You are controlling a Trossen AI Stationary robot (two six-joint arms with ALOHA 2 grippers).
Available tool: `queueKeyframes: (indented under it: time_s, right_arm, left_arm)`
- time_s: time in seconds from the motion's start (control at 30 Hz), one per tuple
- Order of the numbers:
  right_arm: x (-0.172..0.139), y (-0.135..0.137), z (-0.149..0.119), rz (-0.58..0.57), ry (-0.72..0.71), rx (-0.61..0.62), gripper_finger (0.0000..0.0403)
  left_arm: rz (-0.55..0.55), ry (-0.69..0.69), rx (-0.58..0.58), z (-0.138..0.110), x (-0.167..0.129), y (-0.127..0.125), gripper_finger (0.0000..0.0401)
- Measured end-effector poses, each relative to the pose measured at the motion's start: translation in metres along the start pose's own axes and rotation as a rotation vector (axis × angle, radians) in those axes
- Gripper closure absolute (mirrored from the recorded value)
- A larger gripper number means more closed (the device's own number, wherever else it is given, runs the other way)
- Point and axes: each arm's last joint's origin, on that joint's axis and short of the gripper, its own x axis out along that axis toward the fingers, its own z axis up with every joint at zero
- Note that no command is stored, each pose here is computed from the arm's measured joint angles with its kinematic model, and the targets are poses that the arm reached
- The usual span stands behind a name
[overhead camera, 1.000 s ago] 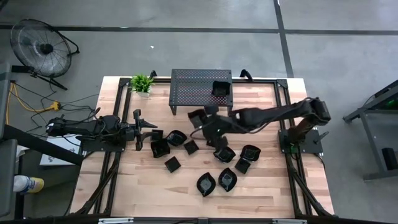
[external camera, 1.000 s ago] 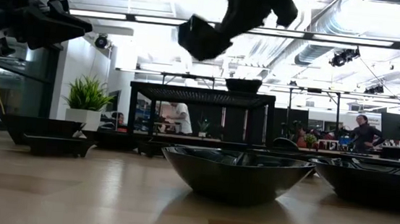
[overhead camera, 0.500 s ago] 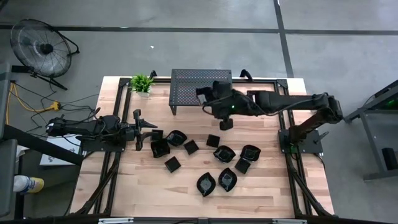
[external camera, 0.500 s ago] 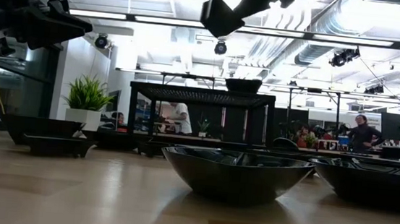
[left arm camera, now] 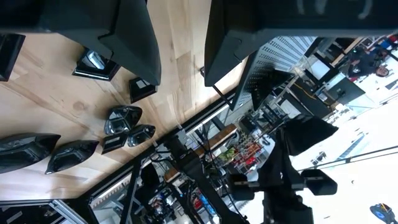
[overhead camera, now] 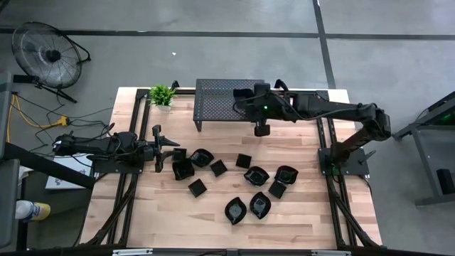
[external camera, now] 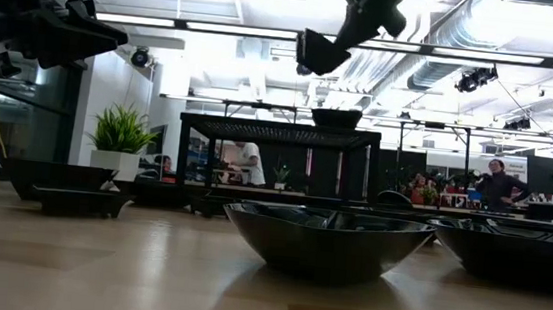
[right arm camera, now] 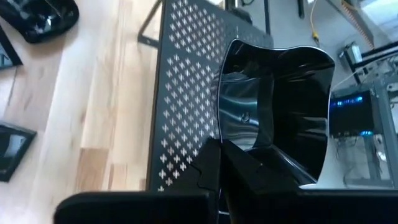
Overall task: Pick & Place Mini shaped plates
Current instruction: Stack the distorted square plate on top of the distorted square plate on the shelf
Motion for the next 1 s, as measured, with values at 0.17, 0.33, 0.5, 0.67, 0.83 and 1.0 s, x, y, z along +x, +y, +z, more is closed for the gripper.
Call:
queueKeyframes:
  time_s: [0.17,0.33,0.5,0.67,0.83,1.0]
  right_arm:
    - [0.003,-0.006,-0.006,-0.011,0.039,0.027,0.0393]
    - [0.004,-0.01,-0.011,0.009,0.055,0.083,0.0399]
    - [0.005,-0.011,-0.017,0.025,0.101,0.099,0.0397]
    - [0.006,-0.012,-0.019,0.028,0.116,0.105,0.039]
    - [0.005,-0.011,-0.02,0.038,0.121,0.117,0.0396]
    - [0.006,-0.011,-0.021,0.028,0.131,0.136,0.04]
  left_arm:
    - [0.0,0.0,0.0,0.0,0.0,0.0,0.0281]
    - [0.0,0.0,0.0,0.0,0.0,0.0,0.0281]
    - [0.0,0.0,0.0,0.0,0.0,0.0,0.0281]
    - [0.0,0.0,0.0,0.0,0.0,0.0,0.0281]
    - [0.0,0.0,0.0,0.0,0.0,0.0,0.0281]
    - [0.0,0.0,0.0,0.0,0.0,0.0,0.0281]
